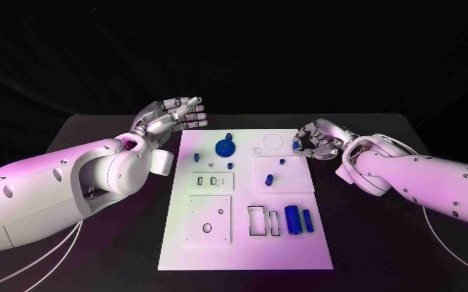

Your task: Assemble the parts on the task board

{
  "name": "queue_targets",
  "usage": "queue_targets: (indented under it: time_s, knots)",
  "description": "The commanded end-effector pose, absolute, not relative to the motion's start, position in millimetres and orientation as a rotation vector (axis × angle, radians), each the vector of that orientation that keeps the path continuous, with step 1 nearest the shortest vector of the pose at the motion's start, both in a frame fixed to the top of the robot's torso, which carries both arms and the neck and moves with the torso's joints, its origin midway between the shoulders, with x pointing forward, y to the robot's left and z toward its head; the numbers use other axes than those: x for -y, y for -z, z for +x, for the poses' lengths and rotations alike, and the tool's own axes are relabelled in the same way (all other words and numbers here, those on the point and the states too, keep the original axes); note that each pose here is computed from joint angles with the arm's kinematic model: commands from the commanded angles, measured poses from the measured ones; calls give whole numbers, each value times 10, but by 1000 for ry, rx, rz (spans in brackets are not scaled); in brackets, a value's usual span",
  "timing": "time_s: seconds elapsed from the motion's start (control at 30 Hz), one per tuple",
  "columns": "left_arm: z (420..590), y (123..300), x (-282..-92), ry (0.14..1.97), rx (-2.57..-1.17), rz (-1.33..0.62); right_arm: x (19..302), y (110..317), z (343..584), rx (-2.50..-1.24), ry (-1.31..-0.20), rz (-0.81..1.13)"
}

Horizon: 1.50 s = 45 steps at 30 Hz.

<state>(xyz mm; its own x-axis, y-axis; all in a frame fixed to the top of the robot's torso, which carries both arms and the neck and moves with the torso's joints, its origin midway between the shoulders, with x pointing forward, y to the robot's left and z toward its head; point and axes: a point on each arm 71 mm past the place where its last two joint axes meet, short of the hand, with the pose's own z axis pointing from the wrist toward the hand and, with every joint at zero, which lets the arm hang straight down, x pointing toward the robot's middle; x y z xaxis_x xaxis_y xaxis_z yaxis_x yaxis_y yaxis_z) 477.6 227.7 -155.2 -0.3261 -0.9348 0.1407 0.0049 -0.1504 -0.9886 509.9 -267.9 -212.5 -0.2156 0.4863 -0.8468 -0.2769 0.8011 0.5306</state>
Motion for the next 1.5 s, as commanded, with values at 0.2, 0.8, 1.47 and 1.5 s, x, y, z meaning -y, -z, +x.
queue_targets:
  time_s: [0.2,0.8,1.47,1.5]
  knots:
    - [4790,1551,-2275,1595,-1354,-1114,2505,1996,5001,-1611,-719,153]
    - [4841,1594,-2302,1576,-1357,-1122,1403,1870,4656,-1726,-758,127]
    - [4819,1600,-2241,1583,-1372,-1124,641,2125,4442,-1690,-777,-77]
    - [4819,1601,-2240,1583,-1373,-1124,627,2135,4435,-1691,-780,-79]
